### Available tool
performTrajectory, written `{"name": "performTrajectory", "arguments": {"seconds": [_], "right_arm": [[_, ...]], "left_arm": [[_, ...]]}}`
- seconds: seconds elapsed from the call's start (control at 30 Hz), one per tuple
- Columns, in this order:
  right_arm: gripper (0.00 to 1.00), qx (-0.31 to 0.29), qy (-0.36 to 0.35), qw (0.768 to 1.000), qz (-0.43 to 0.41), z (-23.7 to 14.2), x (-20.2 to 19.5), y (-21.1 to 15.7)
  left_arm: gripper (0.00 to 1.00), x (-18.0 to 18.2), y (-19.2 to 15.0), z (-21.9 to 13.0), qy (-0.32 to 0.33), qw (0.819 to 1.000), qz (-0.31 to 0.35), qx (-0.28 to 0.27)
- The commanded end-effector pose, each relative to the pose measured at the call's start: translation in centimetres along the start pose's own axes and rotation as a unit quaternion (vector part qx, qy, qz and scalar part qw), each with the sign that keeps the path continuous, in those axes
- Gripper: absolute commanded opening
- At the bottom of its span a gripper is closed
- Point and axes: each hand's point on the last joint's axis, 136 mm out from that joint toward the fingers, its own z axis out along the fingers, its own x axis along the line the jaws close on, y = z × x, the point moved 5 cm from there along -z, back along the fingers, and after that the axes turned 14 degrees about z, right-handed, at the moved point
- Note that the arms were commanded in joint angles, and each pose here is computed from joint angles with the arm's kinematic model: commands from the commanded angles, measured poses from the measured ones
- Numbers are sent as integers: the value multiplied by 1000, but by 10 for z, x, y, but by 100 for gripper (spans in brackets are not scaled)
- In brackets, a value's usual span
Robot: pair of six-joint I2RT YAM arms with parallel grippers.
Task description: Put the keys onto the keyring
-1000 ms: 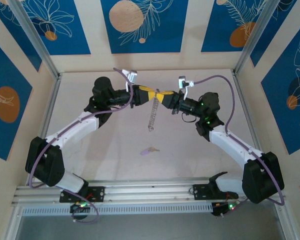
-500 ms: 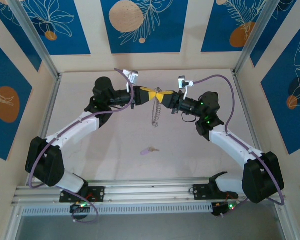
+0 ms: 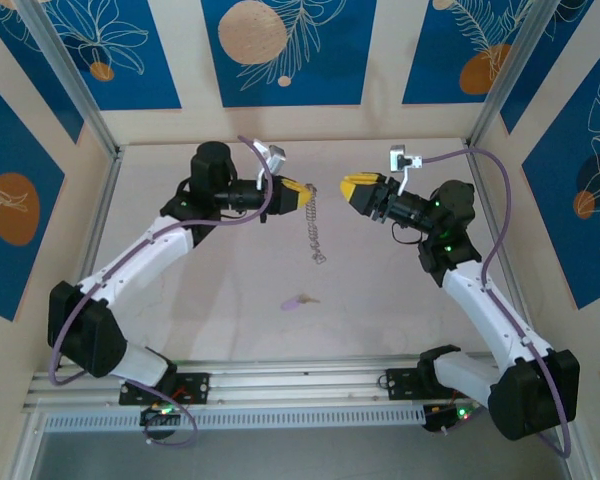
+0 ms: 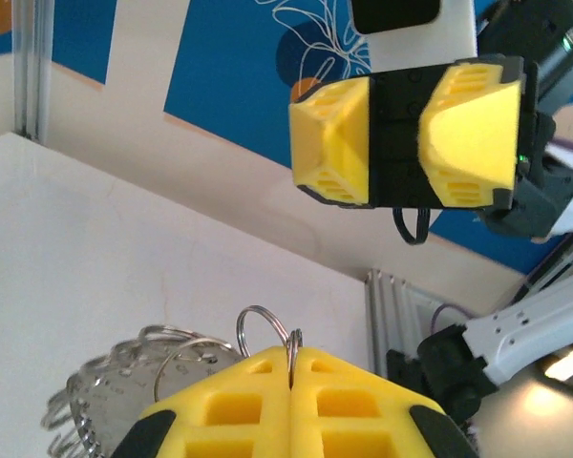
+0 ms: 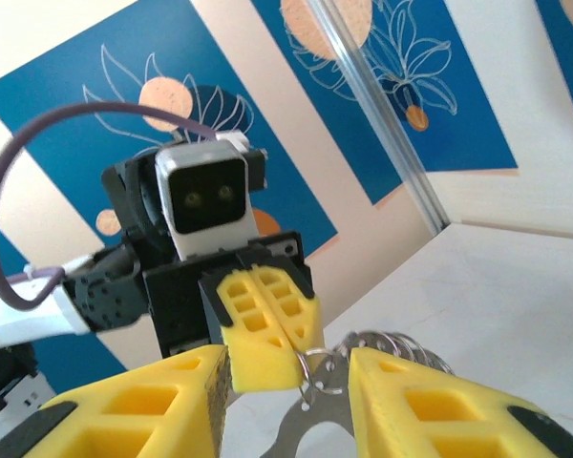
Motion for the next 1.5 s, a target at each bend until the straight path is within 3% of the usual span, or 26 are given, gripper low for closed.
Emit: {"name": "performTrajectory", "arguments": {"seconds": [0.0,0.37,1.47], "right_arm": [[39,43,20,999,4,1,7,-6],[38,82,52,995,7,25,11,-16],[21,99,91,991,-1,43,27,-24]], "left_arm": [[0,-22,19,-10,-24,996,82,13],[0,-33,36,-15,-52,990,126,17],[0,-29,42,-10,-69,991,116,-7]]}}
